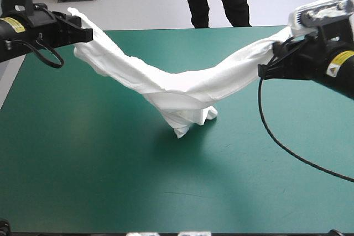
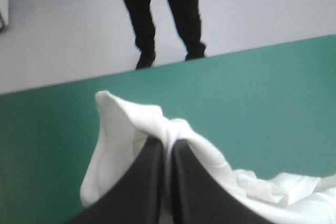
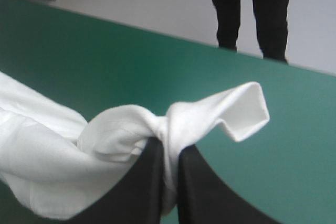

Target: Fold the cloth

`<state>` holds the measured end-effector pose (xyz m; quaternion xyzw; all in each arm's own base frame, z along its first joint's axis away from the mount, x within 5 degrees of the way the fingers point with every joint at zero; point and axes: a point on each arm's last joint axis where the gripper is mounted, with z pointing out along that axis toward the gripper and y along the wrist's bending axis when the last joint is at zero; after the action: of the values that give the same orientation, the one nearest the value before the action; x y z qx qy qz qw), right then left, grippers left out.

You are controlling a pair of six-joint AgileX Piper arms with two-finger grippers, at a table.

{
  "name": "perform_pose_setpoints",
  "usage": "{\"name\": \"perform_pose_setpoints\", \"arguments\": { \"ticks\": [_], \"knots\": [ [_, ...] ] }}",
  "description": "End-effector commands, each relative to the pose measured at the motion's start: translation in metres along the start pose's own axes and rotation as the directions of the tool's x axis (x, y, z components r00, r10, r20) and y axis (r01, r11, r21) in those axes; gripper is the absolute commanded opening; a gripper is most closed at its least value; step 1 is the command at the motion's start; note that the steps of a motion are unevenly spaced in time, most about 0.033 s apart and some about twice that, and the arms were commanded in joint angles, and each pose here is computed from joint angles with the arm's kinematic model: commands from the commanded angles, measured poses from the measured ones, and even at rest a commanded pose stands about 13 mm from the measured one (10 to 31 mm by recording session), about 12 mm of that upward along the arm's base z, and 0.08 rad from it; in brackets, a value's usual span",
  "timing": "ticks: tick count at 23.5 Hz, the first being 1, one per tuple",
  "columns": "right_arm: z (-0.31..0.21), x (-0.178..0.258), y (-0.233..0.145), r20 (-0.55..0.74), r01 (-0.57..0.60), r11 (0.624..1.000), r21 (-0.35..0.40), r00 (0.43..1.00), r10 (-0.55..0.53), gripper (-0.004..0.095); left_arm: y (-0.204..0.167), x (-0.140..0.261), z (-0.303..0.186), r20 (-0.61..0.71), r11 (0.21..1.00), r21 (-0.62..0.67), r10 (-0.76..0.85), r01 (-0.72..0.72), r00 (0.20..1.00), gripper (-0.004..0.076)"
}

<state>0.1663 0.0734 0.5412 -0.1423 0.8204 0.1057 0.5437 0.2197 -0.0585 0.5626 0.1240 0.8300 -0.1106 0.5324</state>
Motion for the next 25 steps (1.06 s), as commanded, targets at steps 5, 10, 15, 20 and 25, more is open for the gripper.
{"name": "perform_pose_setpoints", "arguments": {
  "ticks": [5,10,15,20,25],
  "knots": [
    [-0.083,-0.064,-0.002,0.404,0.088,0.996,0.001,0.911,-0.081,-0.0017,-0.027,-0.047,-0.104,0.477,0.986,0.133,0.030,-0.106,0.878,-0.0009],
    [-0.133,-0.091,-0.002,0.633,0.115,0.993,0.007,0.769,-0.093,-0.0017,-0.035,-0.059,-0.172,0.711,0.983,0.098,0.038,-0.153,0.703,-0.0009],
    [-0.165,-0.094,-0.001,0.727,0.118,0.993,-0.026,0.683,-0.062,-0.0017,-0.044,-0.056,-0.217,0.818,0.975,0.108,0.023,-0.192,0.575,-0.0009],
    [-0.170,-0.085,-0.002,0.679,0.111,0.993,-0.041,0.732,-0.054,-0.0016,-0.048,-0.044,-0.235,0.804,0.970,0.104,0.047,-0.218,0.593,-0.0009],
    [-0.168,-0.083,-0.002,0.658,0.112,0.993,-0.043,0.751,-0.057,-0.0017,-0.048,-0.041,-0.232,0.774,0.969,0.105,0.060,-0.222,0.630,-0.0009]
  ]
}}
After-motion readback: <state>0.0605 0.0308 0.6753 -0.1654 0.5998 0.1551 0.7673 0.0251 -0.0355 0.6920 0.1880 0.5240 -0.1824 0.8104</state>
